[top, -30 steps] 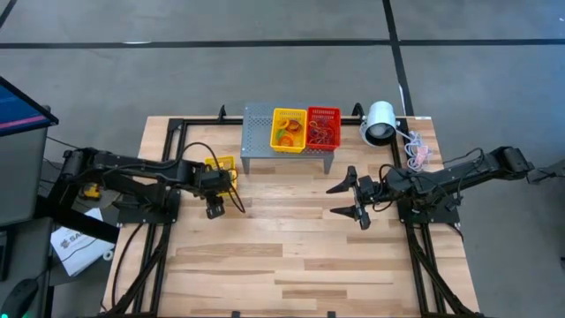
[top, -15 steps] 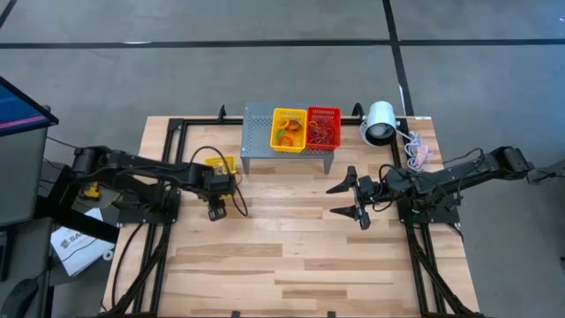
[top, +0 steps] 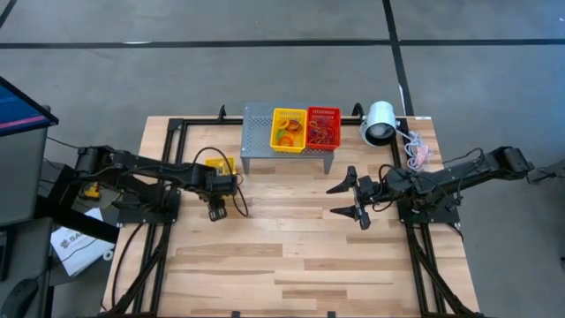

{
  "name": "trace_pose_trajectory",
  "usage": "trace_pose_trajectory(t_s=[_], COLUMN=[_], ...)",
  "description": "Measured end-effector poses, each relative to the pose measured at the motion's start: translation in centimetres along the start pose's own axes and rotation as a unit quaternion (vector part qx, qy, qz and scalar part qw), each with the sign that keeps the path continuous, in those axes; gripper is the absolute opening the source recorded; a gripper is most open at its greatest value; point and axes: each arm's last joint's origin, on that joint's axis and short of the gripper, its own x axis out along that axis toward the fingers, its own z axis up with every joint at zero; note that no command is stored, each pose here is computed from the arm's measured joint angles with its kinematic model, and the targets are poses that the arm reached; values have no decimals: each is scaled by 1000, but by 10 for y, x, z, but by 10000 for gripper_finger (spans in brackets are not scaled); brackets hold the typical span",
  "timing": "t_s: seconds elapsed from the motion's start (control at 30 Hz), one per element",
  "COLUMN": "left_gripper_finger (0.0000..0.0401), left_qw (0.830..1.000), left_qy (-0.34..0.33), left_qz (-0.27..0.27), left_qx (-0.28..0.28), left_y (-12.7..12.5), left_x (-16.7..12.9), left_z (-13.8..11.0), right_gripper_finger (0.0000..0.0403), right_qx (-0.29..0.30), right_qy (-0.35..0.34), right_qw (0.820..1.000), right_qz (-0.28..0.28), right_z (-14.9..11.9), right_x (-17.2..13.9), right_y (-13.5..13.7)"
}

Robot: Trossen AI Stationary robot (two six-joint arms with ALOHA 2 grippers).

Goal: Pick & Place Office Desk Supplies
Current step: Put the yellow bin filled with crayon boxes on the shelf

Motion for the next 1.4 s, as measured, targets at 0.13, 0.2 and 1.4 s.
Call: trace_pose_trajectory(t_s=[0.13, 0.2, 1.4], left_gripper_finger=[99, 75, 3], left_qw=[1000, 1000, 1000], left_qy=[0, 0, 5], left_qz=[0, 0, 10], left_qx=[0, 0, 4], left_y=[0, 0, 1], left_x=[0, 0, -47], left_z=[0, 0, 18], right_gripper_finger=[270, 270, 270], right_qx=[0, -1, 1], right_qy=[0, 0, 0], right_qw=[1000, 1000, 1000], right_qz=[0, 0, 0], right_z=[0, 0, 0], right_x=[0, 0, 0], right_y=[0, 0, 0])
